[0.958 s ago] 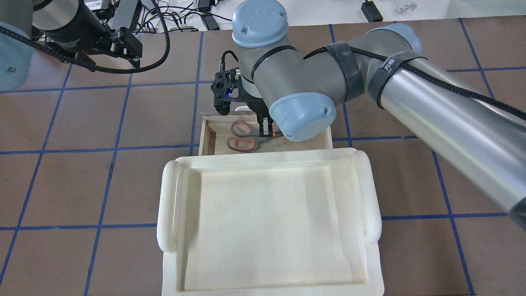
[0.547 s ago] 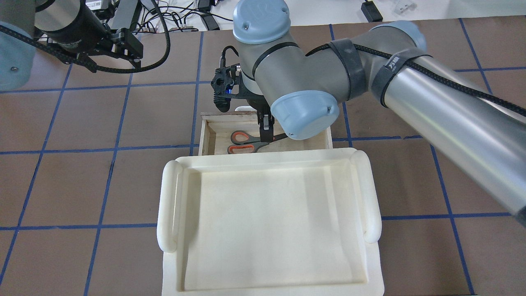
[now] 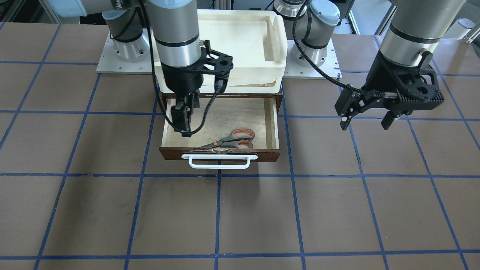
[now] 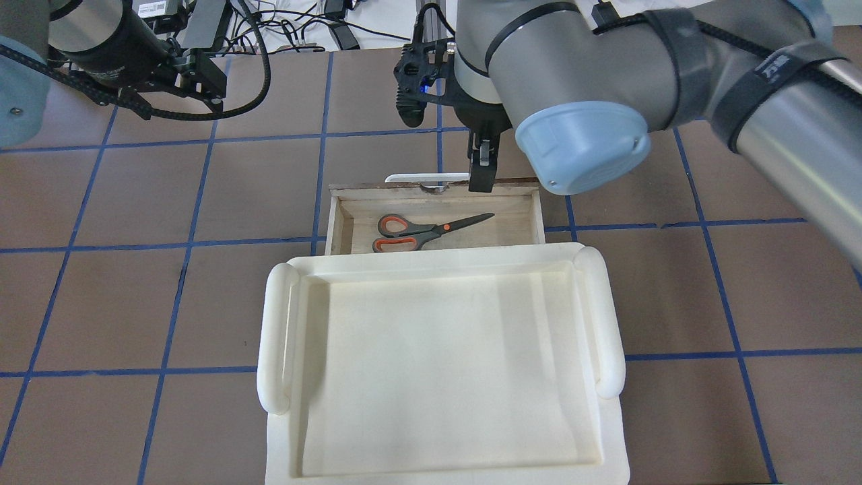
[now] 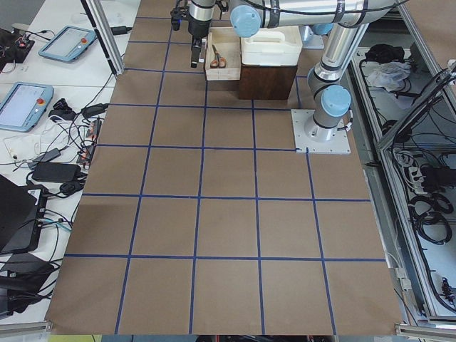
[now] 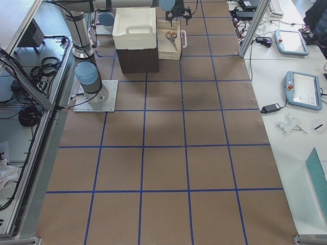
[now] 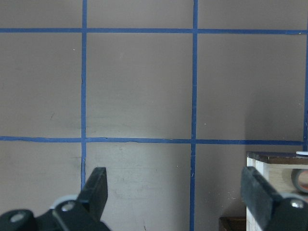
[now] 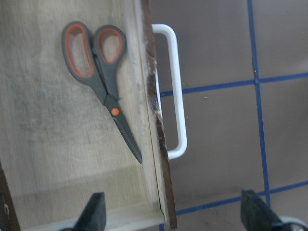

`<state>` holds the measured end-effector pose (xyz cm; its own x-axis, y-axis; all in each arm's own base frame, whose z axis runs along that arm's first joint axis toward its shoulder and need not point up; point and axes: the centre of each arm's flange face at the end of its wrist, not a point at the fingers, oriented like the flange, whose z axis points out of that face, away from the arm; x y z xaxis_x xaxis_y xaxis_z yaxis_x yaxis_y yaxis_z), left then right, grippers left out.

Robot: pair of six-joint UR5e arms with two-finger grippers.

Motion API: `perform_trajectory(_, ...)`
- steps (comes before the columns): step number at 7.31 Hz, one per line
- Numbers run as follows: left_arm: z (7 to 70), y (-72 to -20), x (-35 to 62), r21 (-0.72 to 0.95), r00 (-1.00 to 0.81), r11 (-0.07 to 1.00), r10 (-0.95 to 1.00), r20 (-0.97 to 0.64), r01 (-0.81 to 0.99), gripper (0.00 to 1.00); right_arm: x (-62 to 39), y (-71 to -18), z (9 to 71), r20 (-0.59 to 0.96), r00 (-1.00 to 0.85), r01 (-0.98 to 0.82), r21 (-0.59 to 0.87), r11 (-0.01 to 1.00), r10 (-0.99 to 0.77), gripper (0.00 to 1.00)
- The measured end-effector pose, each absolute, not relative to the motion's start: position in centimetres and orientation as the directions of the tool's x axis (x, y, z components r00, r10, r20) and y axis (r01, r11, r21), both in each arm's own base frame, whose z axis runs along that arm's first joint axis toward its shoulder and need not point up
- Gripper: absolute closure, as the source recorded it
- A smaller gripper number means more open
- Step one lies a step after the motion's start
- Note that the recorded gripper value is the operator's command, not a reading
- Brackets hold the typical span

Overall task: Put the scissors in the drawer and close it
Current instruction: 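Raise the right gripper away while the left arm swings toward the drawer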

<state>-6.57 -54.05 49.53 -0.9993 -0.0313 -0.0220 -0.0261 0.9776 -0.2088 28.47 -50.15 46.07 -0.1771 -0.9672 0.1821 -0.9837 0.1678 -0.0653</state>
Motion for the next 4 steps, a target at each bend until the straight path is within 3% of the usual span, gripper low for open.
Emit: perform_trajectory(4,48.0,-57.6,-6.5,-0.234,-0.995,0.968,-0.096,0.001,-0.093,0.00,18.0,-49.2,51.8,0.170,-0.544,-0.839,-0.112,0.533,-0.822,0.00)
